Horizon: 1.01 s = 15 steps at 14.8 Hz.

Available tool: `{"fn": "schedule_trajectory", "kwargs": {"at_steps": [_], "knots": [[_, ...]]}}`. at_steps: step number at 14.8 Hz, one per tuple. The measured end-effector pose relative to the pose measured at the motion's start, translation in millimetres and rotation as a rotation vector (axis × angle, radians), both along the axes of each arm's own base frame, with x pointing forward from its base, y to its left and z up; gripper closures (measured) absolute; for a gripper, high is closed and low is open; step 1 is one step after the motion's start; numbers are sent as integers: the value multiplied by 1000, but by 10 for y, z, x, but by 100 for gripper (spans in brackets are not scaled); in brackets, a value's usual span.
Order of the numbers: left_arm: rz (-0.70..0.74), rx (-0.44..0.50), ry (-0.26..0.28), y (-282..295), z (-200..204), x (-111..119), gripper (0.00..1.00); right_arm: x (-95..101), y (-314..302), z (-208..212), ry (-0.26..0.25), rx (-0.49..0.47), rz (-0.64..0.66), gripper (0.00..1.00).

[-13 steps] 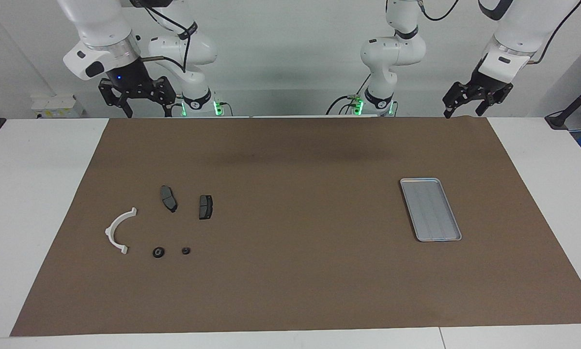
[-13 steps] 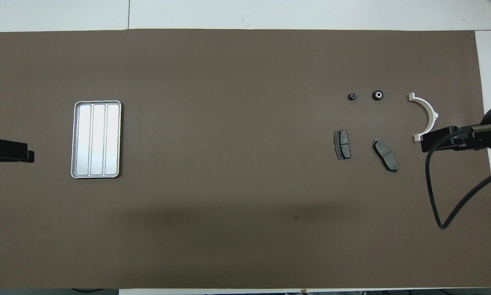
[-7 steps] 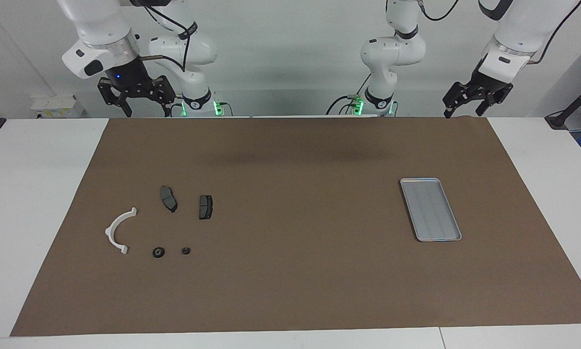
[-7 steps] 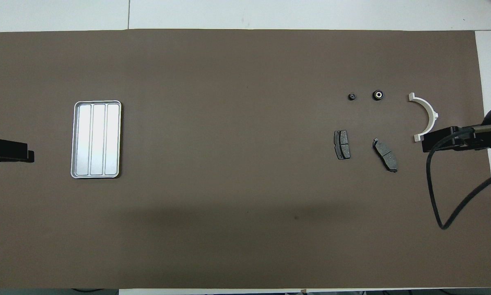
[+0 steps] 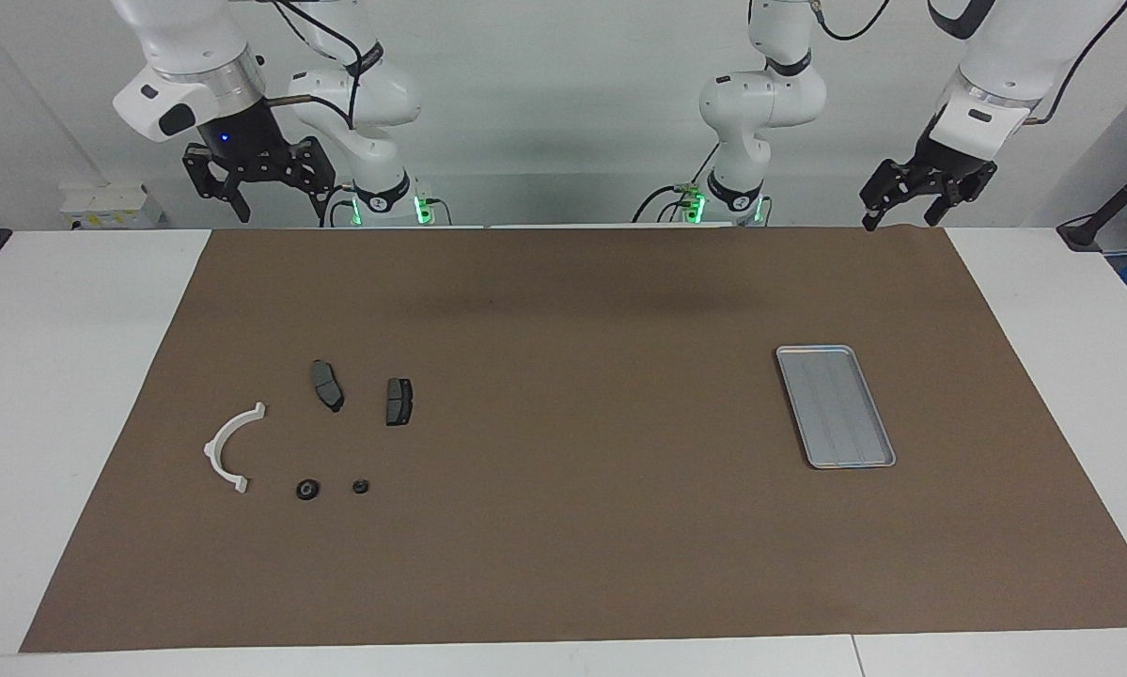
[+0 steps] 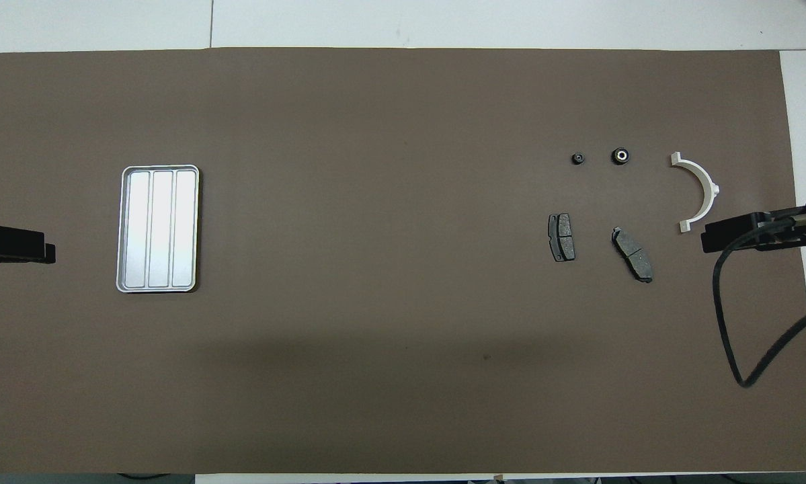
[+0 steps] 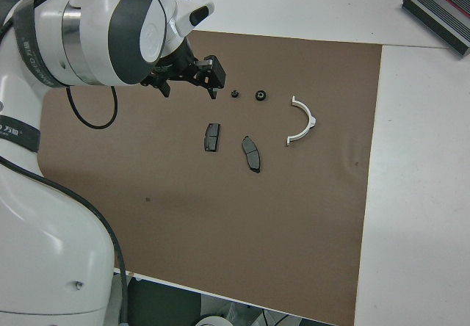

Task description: Pick bearing gear from pile to tray

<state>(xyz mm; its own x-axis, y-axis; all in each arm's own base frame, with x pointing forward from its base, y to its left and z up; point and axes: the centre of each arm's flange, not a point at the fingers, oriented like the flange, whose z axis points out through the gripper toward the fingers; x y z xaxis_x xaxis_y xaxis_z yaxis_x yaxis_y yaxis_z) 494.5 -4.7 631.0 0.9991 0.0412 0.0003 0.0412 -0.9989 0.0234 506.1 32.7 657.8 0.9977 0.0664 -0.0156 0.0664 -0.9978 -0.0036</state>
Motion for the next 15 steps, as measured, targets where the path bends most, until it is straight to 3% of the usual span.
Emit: {"fn": "schedule_trajectory", "kwargs": {"at_steps": [7, 10, 15], "knots": [[0, 0, 0, 0, -1, 0, 0, 115, 21, -166, -36, 2, 4, 0], [0, 0, 0, 0, -1, 1, 0, 355, 36, -628, -30, 4, -20, 0], [0, 0, -3, 0, 1, 3, 0, 946, 187, -1590, -35, 13, -76, 0]]}}
